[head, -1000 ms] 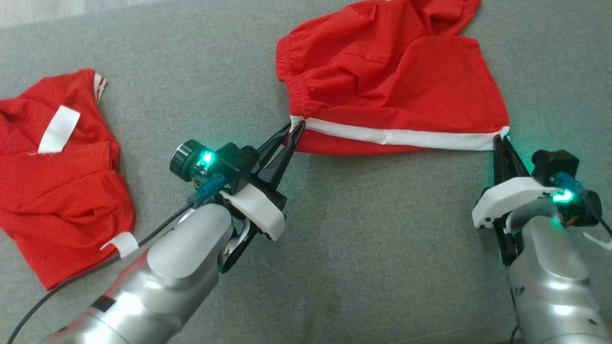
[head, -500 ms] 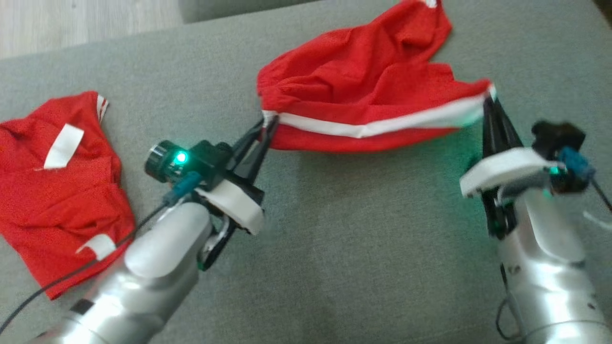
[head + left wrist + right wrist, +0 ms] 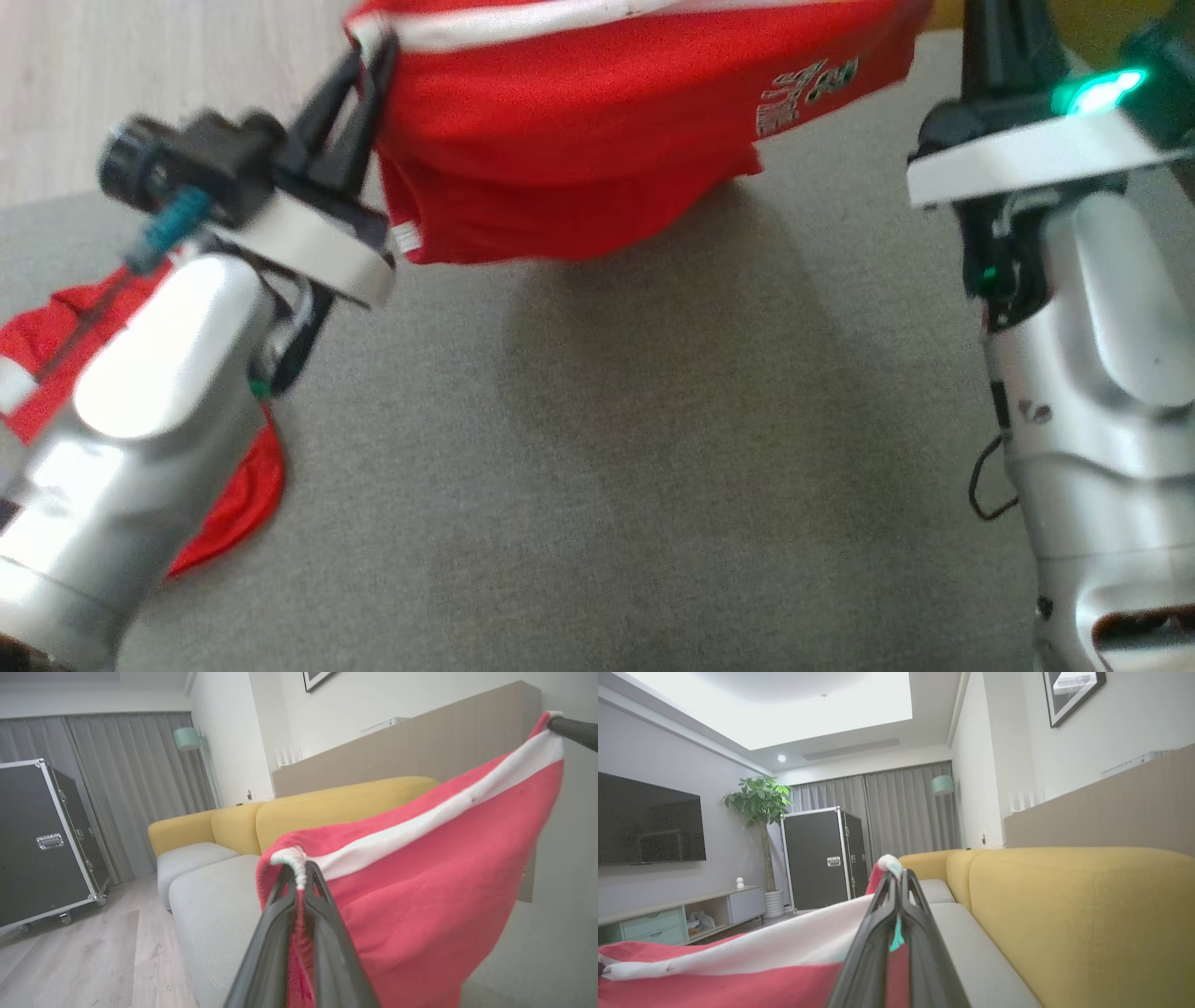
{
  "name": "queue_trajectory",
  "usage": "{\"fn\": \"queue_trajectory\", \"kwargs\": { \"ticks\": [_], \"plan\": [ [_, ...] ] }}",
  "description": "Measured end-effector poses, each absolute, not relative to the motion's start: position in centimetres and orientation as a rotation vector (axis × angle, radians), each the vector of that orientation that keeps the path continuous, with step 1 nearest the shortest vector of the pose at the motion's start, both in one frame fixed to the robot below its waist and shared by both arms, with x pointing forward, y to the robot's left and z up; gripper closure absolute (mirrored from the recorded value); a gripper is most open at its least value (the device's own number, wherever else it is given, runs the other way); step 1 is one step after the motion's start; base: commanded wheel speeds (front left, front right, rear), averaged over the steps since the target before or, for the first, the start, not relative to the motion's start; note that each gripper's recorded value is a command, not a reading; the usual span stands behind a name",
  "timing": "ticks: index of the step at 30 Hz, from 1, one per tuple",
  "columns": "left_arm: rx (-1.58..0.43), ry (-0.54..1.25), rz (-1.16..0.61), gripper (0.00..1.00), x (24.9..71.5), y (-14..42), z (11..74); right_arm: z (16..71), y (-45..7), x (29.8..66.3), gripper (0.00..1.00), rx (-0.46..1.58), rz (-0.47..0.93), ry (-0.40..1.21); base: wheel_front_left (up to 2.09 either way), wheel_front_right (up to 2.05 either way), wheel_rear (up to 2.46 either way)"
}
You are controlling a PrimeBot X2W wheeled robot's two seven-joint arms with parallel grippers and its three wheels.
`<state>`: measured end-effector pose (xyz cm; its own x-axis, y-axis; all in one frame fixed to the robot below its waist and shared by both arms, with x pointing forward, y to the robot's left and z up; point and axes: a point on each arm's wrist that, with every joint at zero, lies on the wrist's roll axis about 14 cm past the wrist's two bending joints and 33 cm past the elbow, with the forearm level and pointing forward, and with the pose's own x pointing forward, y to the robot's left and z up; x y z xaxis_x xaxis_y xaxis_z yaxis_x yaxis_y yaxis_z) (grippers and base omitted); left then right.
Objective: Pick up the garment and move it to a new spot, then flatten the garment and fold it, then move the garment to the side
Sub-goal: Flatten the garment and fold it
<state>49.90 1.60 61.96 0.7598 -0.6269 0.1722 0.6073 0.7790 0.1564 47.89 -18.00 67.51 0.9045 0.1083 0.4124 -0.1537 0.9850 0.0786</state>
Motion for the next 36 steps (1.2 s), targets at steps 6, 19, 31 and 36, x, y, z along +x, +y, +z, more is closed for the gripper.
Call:
{"fn": "queue_trajectory", "kwargs": {
  "ticks": [6, 19, 31, 36],
  "plan": [
    [0.107, -0.332, -0.648, 1.00, 48.9, 2.6, 67.3, 71.7, -17.3, 46.2, 1.00, 0.046, 0.156, -0.533, 0.00, 0.00, 0.00],
    [0.041, -0.338, -0.659, 1.00, 45.6, 3.3, 68.9, 71.6, -16.4, 44.2, 1.00, -0.026, 0.171, -0.547, 0.00, 0.00, 0.00],
    [0.075, -0.120, -0.697, 1.00, 47.7, 4.1, 63.7, 67.1, -18.2, 48.4, 1.00, -0.047, 0.127, -0.323, 0.00, 0.00, 0.00],
    [0.121, -0.087, -0.685, 1.00, 53.4, 4.2, 63.5, 68.4, -17.9, 53.8, 1.00, -0.106, 0.138, -0.307, 0.00, 0.00, 0.00]
  ]
}}
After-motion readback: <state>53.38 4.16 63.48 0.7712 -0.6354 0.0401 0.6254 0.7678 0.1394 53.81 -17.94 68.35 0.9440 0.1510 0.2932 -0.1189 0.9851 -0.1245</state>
